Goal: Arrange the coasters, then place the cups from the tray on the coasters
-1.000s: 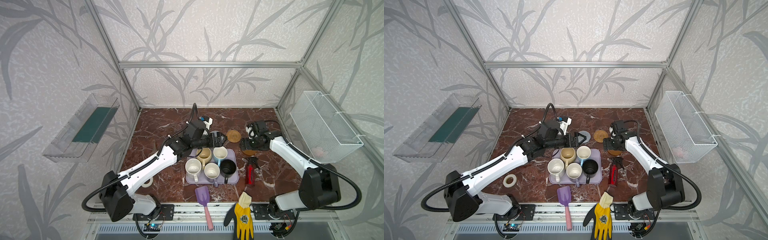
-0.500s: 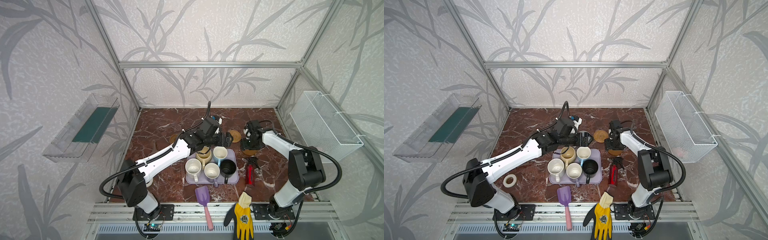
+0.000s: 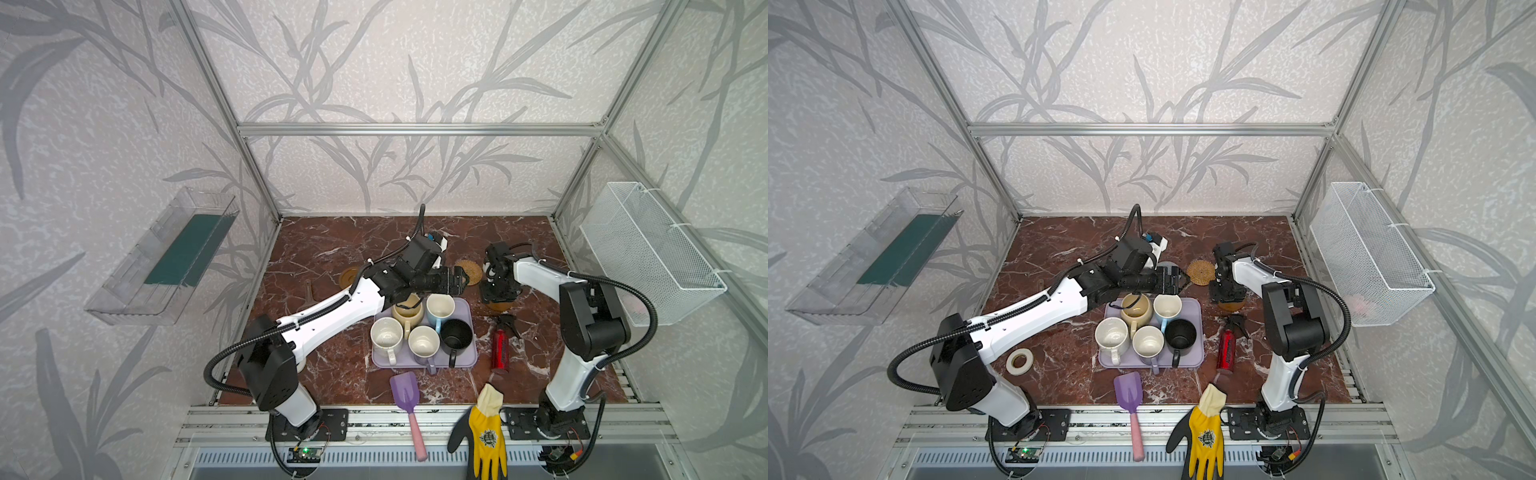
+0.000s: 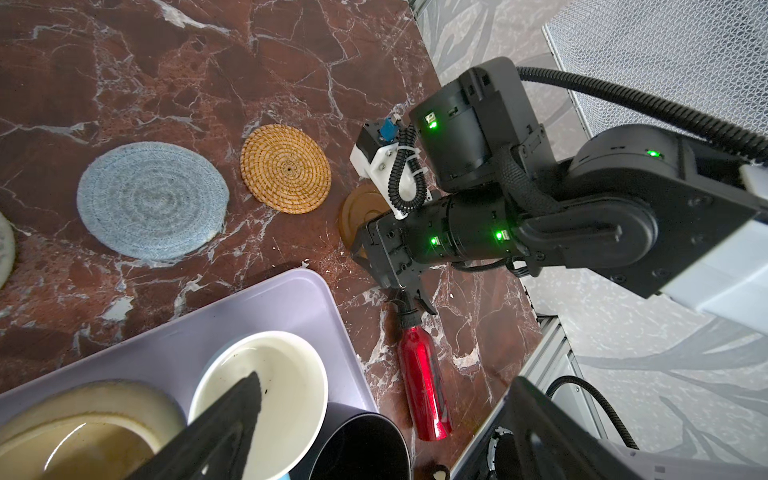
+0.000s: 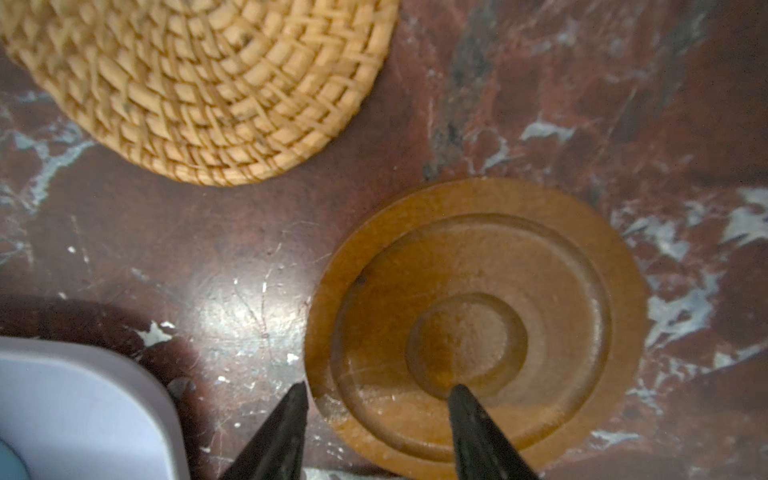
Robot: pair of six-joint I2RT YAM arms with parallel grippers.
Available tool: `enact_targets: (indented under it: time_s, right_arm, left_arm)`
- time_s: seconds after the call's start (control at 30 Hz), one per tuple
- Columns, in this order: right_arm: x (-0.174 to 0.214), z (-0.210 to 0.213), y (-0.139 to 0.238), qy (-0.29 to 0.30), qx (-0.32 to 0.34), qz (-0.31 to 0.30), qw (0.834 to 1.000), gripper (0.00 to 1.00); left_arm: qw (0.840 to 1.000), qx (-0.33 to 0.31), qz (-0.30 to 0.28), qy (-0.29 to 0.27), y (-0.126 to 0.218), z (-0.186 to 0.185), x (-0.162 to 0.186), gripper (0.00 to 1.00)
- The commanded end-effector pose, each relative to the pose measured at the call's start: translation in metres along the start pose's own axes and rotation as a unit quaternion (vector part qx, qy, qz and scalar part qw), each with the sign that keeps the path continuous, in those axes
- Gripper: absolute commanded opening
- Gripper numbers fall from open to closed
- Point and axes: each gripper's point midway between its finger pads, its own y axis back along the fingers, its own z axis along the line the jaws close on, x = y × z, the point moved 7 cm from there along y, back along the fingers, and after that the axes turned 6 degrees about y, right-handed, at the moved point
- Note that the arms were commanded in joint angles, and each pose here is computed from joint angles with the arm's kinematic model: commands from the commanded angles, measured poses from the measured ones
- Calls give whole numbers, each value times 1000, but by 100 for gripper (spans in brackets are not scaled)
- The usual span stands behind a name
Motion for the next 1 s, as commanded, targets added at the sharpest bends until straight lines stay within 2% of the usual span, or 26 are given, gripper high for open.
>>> enact_targets:
  time_s: [0.0,0.13,0.43,0.97]
  right_arm:
    - [0,0,-2,9,19,13,1000,50]
    - [0,1,-8,11,24,21,999,45]
    - [-1,1,-16,12,35,43,998,43]
    - [-34,-15,-19,-8,44,38,998,38]
  left_arm:
    - [1000,16,-7,-4,1,-8,-3,95]
    - [1000,17,-10,-3,2,-7,-3,95]
    - [1000,12,-14,-2,6,-5,-2,95]
    - [999,-7,-30,-12,23,0,-1,96]
